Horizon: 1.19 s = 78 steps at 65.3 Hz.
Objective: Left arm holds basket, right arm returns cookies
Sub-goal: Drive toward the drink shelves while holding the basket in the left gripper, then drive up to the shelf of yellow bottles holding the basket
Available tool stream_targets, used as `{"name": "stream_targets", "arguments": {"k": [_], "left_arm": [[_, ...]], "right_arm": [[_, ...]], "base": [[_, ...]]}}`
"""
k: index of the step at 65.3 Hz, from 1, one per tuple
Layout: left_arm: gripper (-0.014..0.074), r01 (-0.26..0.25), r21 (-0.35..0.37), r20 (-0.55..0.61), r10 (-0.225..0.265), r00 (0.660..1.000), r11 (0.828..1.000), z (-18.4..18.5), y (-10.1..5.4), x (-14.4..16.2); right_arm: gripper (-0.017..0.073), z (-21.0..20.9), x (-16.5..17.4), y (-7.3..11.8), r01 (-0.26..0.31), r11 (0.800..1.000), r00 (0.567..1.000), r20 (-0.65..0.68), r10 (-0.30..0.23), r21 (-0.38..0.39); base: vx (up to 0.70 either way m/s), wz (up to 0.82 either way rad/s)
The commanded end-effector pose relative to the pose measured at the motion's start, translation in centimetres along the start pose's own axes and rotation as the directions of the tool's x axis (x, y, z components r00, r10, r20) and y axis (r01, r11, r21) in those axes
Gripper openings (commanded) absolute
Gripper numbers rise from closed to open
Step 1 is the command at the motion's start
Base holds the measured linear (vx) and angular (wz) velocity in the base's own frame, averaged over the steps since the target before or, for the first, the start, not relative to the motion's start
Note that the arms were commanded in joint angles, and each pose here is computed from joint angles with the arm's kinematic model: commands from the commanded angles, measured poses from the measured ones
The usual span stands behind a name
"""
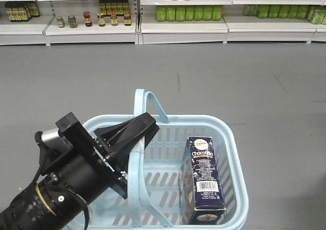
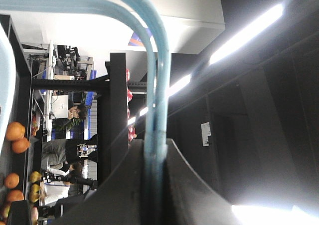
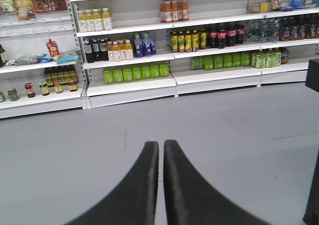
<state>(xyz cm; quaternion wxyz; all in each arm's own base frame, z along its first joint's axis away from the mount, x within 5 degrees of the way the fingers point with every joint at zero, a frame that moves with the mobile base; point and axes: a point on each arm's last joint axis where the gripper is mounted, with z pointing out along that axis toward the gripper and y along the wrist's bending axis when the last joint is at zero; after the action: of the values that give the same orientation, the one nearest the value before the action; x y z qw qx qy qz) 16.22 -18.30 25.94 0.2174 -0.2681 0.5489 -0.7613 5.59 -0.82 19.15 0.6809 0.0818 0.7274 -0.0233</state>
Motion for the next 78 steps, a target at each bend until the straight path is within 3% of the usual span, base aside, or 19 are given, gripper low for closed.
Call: {"name": "stream_targets", "arguments": {"k": [1,78], "left_arm": [[-0.0003,0.012,0.227,-0.039,-0.003,0.999,0.974,0.10,-2.99,0.61],[-0.0003,0.012,0.227,-0.039,-0.003,0.999,0.974,0.10,-2.99,0.61]], "right_arm": [[-0.0006,-0.01,-0.16,-0.01,0.016,1.000,0.997,0.071,-0.015,-0.001],[-0.0006,-0.01,-0.16,-0.01,0.016,1.000,0.997,0.071,-0.015,-0.001]], "base": [[0.53,0.04],[0.53,0.00]]}}
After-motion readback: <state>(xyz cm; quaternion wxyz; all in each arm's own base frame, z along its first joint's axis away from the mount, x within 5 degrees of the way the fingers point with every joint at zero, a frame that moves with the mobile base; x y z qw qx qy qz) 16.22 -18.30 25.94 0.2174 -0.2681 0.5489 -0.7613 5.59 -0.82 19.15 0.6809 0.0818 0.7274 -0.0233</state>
